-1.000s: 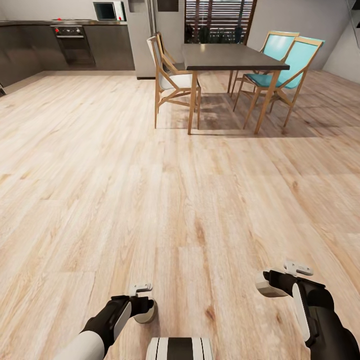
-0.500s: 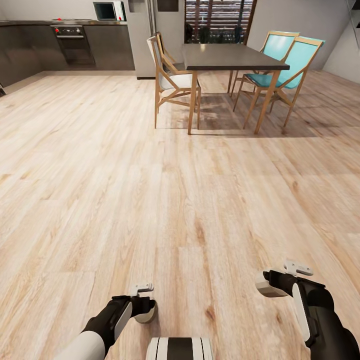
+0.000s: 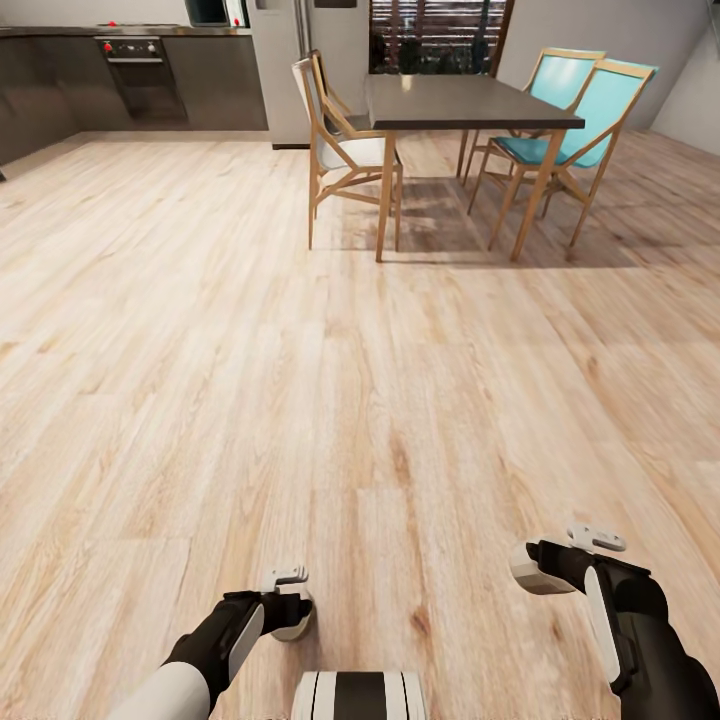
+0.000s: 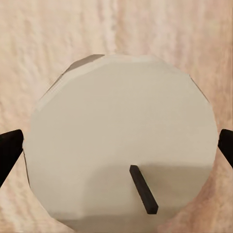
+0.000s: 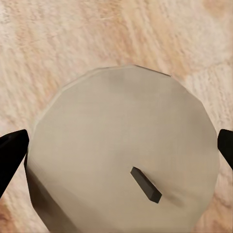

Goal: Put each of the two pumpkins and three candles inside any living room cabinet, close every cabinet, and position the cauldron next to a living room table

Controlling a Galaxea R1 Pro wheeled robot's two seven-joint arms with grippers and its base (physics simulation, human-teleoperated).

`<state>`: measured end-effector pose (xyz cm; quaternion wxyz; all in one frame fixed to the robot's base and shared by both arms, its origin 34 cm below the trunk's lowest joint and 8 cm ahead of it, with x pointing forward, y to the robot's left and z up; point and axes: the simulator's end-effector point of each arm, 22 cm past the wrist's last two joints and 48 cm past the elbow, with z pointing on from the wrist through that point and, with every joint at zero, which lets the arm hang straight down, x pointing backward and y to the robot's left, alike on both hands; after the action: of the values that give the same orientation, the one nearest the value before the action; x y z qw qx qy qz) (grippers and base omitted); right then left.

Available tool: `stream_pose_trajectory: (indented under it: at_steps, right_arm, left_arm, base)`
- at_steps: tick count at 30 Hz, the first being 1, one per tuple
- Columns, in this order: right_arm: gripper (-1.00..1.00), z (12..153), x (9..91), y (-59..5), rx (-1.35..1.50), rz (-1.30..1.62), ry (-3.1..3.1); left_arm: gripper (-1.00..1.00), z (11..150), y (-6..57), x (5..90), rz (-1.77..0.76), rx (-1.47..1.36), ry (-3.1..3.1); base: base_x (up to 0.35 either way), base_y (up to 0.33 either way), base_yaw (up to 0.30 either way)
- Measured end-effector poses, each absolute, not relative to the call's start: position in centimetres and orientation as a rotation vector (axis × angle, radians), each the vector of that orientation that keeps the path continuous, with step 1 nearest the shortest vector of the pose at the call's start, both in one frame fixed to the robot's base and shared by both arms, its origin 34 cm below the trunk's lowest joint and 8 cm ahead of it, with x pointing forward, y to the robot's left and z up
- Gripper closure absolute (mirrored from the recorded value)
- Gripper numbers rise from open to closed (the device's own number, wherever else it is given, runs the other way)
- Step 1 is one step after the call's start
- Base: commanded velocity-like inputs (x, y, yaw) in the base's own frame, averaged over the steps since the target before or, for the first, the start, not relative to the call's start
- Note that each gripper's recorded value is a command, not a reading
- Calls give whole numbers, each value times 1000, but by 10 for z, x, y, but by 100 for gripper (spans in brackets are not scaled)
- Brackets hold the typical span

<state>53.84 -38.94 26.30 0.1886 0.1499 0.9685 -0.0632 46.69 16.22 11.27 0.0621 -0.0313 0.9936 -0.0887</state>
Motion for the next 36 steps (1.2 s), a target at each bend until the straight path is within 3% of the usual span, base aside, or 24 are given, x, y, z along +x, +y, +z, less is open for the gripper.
stream_pose_trajectory:
  at_steps: [27,28,36]
  right_arm:
    - [100,257,536,-390,421,-182,2736]
    - [100,257,536,-390,421,-182,2736]
    - [100,257,536,-390,421,-182,2736]
  left_arm:
    - [-100,108,161,463,-276,-124,3015]
    - [100,108,161,463,-276,-124,3015]
    - [100,108,161,463,-277,-128,3014]
  base:
    - [0,0,0]
    - [0,0,0]
    - [0,0,0]
